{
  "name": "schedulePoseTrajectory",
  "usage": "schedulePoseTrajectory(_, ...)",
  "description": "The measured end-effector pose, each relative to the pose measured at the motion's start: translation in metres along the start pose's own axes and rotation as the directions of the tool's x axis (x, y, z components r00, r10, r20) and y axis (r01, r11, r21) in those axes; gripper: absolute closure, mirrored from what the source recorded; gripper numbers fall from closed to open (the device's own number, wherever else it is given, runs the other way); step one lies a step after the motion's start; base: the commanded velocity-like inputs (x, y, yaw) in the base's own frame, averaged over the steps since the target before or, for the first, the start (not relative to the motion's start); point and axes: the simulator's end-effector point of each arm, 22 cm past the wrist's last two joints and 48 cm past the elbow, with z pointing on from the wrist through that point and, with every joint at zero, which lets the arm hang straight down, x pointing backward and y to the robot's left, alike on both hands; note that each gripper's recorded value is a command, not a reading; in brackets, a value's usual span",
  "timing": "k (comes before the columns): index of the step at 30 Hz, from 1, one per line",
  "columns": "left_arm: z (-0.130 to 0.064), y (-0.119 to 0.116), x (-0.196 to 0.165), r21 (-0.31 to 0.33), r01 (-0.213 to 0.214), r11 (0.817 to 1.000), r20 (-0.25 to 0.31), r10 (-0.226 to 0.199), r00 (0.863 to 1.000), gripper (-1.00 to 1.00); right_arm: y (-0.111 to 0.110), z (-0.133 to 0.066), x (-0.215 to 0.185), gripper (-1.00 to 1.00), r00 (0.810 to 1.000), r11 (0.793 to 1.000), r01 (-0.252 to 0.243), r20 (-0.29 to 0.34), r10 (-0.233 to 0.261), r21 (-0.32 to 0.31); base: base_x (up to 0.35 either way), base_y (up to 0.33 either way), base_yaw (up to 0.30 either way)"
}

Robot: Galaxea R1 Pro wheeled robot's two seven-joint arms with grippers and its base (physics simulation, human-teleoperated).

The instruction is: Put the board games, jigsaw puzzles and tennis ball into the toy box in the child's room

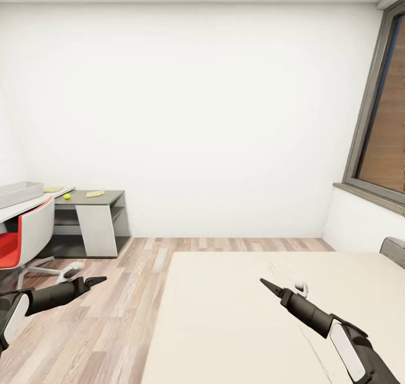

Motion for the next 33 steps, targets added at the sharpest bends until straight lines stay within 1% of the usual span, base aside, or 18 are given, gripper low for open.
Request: schedulePoseTrajectory(33, 0.0000, 0.0000, 0.0000, 0.000, 0.000, 1.000, 0.000, 0.000, 1.000, -1.00, -0.0002, -0.0002, -0.0001, -1.00, 1.000, 1.000, 0.001, 0.000, -0.001, 0.001, 0.000, -0.294, 0.000)
